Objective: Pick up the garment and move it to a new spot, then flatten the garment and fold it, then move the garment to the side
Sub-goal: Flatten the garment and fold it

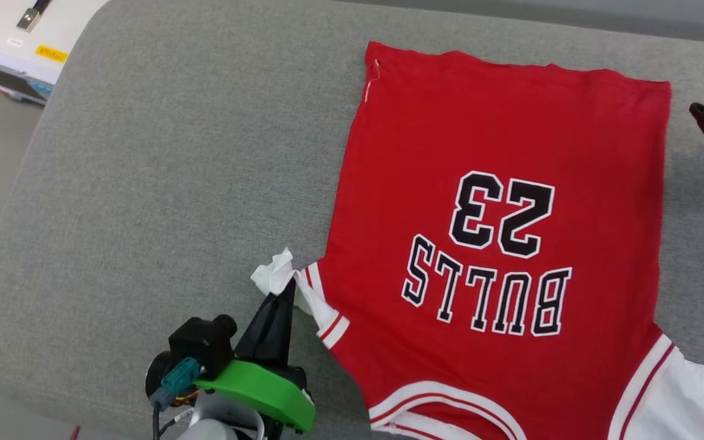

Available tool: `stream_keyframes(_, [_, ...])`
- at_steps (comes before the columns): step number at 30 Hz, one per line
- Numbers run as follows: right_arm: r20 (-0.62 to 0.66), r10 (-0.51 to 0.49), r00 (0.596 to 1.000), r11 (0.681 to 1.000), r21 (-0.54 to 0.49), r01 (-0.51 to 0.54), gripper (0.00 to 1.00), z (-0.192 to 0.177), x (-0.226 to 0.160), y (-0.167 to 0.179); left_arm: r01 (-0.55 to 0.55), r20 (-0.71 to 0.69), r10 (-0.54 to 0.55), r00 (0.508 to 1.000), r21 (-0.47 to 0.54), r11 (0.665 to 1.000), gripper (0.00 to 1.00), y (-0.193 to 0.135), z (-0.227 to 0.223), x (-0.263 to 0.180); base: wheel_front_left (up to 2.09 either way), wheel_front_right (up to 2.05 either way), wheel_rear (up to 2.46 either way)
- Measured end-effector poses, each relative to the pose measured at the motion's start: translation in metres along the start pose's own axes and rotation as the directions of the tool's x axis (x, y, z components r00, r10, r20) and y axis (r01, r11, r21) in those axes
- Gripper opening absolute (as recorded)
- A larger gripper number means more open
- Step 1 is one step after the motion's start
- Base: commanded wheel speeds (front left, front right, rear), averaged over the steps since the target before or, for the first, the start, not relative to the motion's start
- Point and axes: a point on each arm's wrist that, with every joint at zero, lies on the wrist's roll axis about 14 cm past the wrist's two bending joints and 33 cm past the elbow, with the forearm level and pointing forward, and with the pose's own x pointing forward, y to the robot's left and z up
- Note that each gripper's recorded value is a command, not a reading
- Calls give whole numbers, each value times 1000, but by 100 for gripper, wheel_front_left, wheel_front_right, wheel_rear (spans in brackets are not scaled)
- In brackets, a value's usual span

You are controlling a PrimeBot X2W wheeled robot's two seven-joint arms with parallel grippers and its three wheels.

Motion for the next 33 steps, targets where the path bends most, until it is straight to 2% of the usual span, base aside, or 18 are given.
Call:
stream_keyframes(7, [-93,2,996,1000,-18,-3,100,11,52,8,-5,14,5,1000,-6,1000,0,2,0,16,0,0,0])
stream_keyframes(12, [-178,9,984,1000,-4,-9,100,-11,87,11,-19,-14,19,1000,-5,1000,0,8,-12,27,0,0,0])
stream_keyframes(15, [-311,20,950,1000,9,-18,100,-48,104,16,-49,-45,48,998,-6,999,0,16,-23,28,0,0,0])
stream_keyframes(18, [-423,23,906,1000,18,-17,100,-62,110,16,-75,-66,75,995,2,997,0,25,-31,28,0,0,0])
stream_keyframes(19, [-446,25,895,1000,22,-17,47,-64,111,16,-79,-70,79,994,3,997,0,26,-32,28,0,0,0])
stream_keyframes(20, [-464,27,886,1000,25,-18,19,-64,112,17,-85,-73,85,994,5,996,0,29,-33,28,0,0,0])
stream_keyframes(21, [-474,29,880,999,26,-19,0,-64,112,18,-89,-74,89,993,7,996,0,30,-33,27,0,0,0])
stream_keyframes(26, [-468,19,884,1000,13,-14,0,-60,109,16,-88,-62,88,994,10,996,0,31,-30,28,0,0,0])
stream_keyframes(33, [-384,-2,923,1000,-12,-3,0,-37,93,12,-96,-38,96,995,11,995,0,32,-23,21,0,0,0])
